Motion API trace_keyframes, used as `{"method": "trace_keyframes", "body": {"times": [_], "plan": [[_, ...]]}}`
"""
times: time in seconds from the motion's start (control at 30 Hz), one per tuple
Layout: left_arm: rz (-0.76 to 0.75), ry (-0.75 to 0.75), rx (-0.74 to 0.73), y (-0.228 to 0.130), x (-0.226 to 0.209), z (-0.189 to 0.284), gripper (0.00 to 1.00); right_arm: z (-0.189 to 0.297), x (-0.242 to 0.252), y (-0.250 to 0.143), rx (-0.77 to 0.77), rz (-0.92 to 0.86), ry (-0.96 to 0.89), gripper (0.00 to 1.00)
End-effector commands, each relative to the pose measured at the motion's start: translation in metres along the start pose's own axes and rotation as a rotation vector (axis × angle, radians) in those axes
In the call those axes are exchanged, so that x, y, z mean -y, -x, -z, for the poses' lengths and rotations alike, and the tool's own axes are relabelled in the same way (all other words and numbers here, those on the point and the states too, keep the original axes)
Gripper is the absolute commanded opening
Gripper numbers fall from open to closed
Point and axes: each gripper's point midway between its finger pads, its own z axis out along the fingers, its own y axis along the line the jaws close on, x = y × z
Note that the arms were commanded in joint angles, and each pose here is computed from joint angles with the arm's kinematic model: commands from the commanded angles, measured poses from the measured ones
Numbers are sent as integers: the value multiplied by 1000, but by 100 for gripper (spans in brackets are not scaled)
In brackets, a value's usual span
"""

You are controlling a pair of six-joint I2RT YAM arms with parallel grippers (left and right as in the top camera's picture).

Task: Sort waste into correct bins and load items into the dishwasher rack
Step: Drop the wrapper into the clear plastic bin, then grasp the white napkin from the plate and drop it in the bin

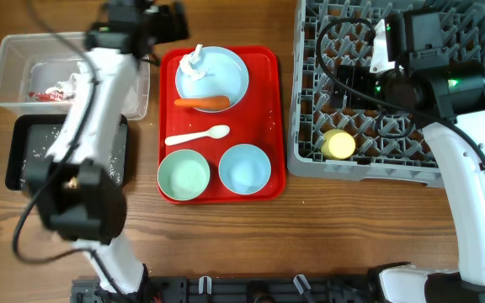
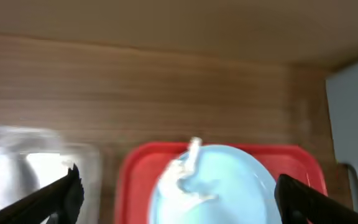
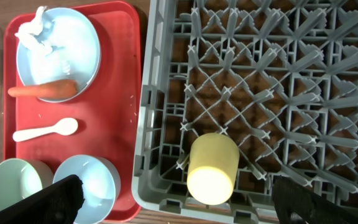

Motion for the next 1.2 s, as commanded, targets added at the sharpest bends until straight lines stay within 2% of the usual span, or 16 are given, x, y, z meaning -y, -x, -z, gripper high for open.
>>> {"method": "trace_keyframes", "body": {"times": [0.0, 0.07, 0.2, 0.4, 0.6, 0.63, 0.73, 0.8, 0.87, 0.93, 1.0, 1.03, 1.1, 1.17], "plan": [[-70, 13, -109, -54, 30, -71, 98, 1, 0, -1, -1, 34, 8, 100], [-32, 43, -138, -77, 34, -101, 96, 1, 0, -2, -4, 41, 6, 100], [73, 69, -205, -114, 34, -134, 86, 1, 0, -2, -4, 41, 6, 100], [100, 81, -237, -128, 34, -140, 74, 1, 0, -1, -1, 41, 7, 100], [87, 121, -341, -167, 24, -155, 66, 1, 0, -2, -3, 42, 7, 100], [86, 121, -344, -168, 23, -155, 60, 1, 0, -2, -3, 42, 7, 100], [86, 123, -349, -169, 23, -154, 4, 1, 0, -2, -3, 42, 7, 100], [87, 119, -340, -162, 24, -148, 4, 1, 0, -2, -3, 42, 6, 100], [87, 99, -297, -138, 29, -129, 4, 1, 0, -2, -3, 43, 7, 100], [92, 76, -231, -105, 35, -101, 4, 1, 0, -2, -3, 43, 6, 100], [116, 58, -137, -60, 32, -54, 4, 1, 0, -2, -4, 42, 6, 100], [129, 76, -95, -43, 23, -33, 4, 1, 0, -2, -5, 42, 6, 100], [158, 217, -11, -14, -19, 12, 4, 1, 0, -2, -5, 42, 6, 100], [222, 378, -1, -12, -72, 33, 4, 1, 0, -1, 0, 42, 8, 100]]}}
